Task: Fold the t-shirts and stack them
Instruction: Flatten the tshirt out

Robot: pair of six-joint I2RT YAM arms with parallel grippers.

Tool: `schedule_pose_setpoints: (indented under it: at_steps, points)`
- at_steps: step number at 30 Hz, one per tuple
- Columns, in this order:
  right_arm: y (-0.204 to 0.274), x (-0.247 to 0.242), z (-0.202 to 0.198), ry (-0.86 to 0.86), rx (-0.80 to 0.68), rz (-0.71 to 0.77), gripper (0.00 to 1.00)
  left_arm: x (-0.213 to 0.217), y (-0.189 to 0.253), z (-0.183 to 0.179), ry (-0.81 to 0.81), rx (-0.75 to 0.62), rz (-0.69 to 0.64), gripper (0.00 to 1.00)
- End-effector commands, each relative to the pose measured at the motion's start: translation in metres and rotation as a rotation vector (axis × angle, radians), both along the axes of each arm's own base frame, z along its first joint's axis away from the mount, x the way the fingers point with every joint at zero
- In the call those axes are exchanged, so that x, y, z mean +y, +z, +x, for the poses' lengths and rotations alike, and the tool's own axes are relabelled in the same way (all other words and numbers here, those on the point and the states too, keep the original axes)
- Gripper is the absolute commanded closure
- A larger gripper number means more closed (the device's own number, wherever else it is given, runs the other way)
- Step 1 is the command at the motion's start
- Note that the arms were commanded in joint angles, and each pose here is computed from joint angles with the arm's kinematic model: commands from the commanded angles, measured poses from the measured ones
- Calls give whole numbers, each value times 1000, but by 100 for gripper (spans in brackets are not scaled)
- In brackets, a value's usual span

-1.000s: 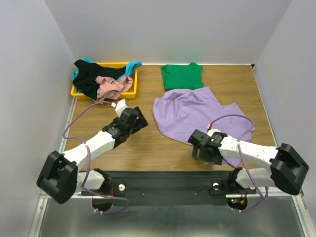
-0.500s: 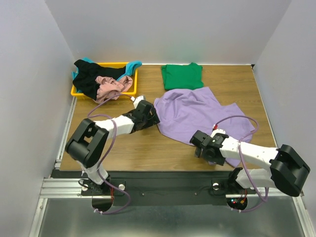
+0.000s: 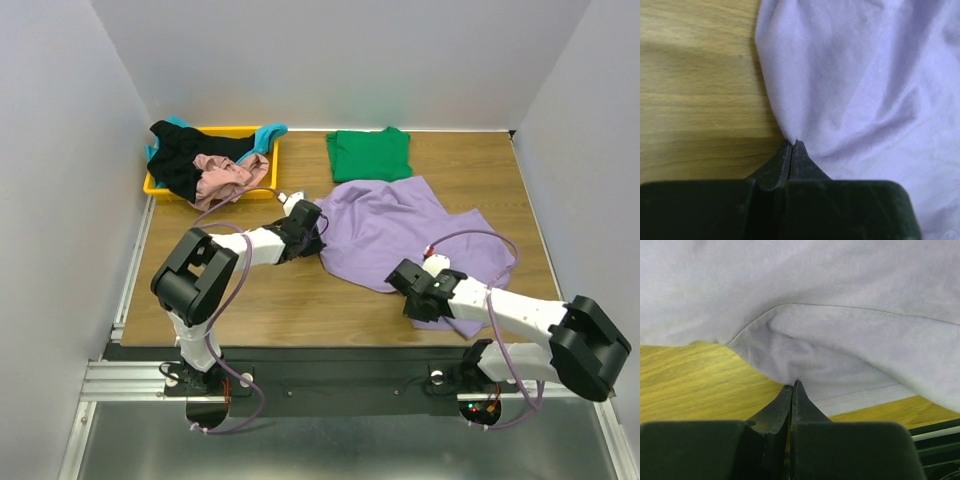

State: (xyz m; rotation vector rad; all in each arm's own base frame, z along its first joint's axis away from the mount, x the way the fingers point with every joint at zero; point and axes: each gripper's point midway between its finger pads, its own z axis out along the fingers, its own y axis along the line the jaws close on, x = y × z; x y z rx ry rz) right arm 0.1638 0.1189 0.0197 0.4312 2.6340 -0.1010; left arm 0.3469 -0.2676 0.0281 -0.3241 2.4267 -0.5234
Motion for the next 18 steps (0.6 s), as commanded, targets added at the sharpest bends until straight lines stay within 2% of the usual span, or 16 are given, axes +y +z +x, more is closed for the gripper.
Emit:
schedule_pose_setpoints:
  at_steps: [1, 4, 6, 7, 9, 13, 18]
  points:
    - [21, -3, 8, 38, -81, 21, 100, 26, 13, -22, 38, 23, 83, 100]
    - [55, -2, 21, 42, -186, 57, 99, 32, 57, -27, 78, -73, 58, 100]
    - [78, -16, 27, 16, -259, 17, 99, 35, 78, -34, 95, -114, 45, 100]
    - [106, -16, 36, -12, -337, 50, 100, 39, 103, -36, 113, -173, 12, 100]
    - [135, -32, 42, -55, -420, 13, 100, 41, 138, -43, 115, -242, -43, 100]
    - [207, -39, 57, -94, -599, 44, 100, 44, 201, -50, 126, -369, -122, 100]
    - [280, -49, 80, -138, -749, -48, 100, 51, 278, -44, 160, -518, -174, 100]
